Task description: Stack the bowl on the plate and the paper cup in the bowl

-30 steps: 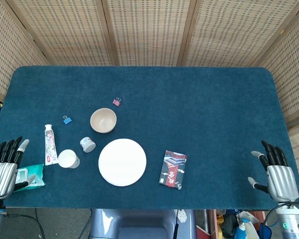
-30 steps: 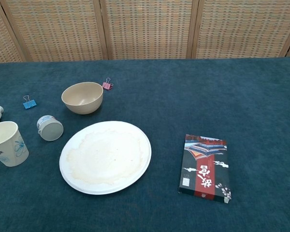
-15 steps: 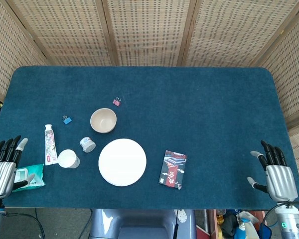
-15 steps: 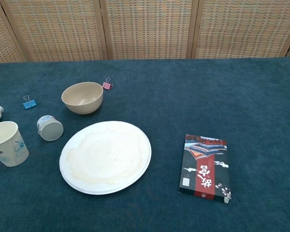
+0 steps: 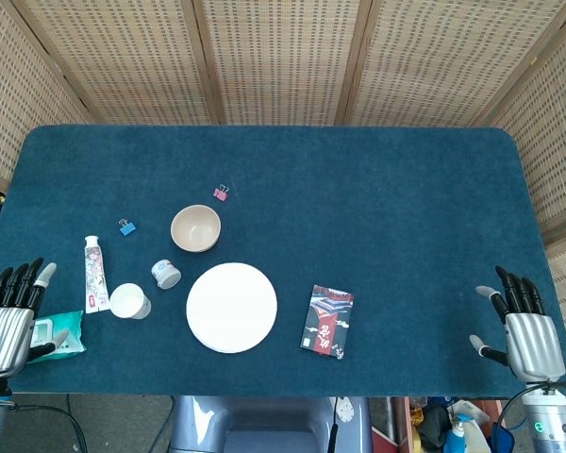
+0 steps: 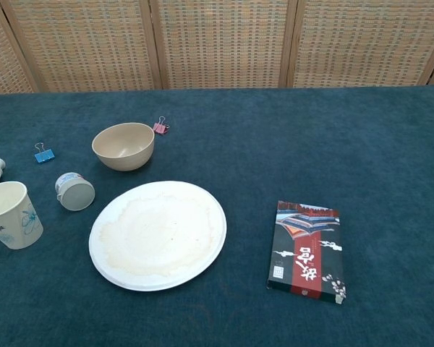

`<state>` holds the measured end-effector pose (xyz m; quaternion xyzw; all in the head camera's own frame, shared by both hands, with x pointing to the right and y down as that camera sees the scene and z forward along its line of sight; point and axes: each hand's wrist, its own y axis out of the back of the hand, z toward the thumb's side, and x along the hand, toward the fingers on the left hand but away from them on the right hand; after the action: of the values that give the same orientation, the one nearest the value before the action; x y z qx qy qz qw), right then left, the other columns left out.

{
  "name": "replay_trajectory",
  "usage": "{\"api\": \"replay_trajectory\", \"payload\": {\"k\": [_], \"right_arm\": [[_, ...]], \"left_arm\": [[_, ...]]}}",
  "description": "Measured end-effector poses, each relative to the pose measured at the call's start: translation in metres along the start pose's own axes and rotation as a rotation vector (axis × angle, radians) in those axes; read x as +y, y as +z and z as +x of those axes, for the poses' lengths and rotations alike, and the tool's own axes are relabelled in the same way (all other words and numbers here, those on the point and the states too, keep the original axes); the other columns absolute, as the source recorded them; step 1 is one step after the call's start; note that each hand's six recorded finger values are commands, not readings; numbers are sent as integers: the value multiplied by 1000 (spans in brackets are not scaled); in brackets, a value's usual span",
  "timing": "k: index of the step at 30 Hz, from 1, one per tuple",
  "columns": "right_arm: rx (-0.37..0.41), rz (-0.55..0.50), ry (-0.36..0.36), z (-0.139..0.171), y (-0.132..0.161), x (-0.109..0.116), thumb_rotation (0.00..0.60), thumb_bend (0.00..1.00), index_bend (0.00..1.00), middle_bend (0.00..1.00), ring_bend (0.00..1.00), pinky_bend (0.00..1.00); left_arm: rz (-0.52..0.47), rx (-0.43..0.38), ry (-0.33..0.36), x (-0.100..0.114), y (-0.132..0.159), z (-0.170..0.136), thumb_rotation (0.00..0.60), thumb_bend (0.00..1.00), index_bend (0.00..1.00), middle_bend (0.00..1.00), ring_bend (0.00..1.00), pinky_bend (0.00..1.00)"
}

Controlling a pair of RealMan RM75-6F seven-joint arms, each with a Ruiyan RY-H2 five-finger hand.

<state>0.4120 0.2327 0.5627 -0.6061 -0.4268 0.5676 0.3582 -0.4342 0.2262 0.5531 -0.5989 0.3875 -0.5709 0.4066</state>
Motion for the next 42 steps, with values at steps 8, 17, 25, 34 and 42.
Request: {"api": "replay_trajectory", "payload": {"k": [8, 17, 25, 34, 42], "right_arm": [[-2, -2, 0, 0, 0, 0, 600, 149, 223, 0, 0, 0], [-2, -4, 3, 0, 0, -1, 600, 149, 223, 0, 0, 0], [-3, -7, 2, -1, 0, -1, 600, 149, 223, 0, 0, 0], [-3, -10, 0, -1, -1, -1, 600, 149, 223, 0, 0, 0], [-8, -16, -3, -2, -3, 0, 600, 149, 223, 0, 0, 0]], "left_arm": [[-15, -2, 12, 2, 1, 2, 600, 68, 0, 0, 0, 0], [-20, 3, 18, 2, 0, 6, 600, 77, 0, 0, 0, 0], [-38, -5, 36, 3, 2, 27, 600, 152, 0, 0, 0, 0], [-6, -36, 36, 4, 10, 62, 600, 155, 0, 0, 0, 0], [-4, -31, -25, -8, 17, 98, 600, 167, 1, 0, 0, 0]]}}
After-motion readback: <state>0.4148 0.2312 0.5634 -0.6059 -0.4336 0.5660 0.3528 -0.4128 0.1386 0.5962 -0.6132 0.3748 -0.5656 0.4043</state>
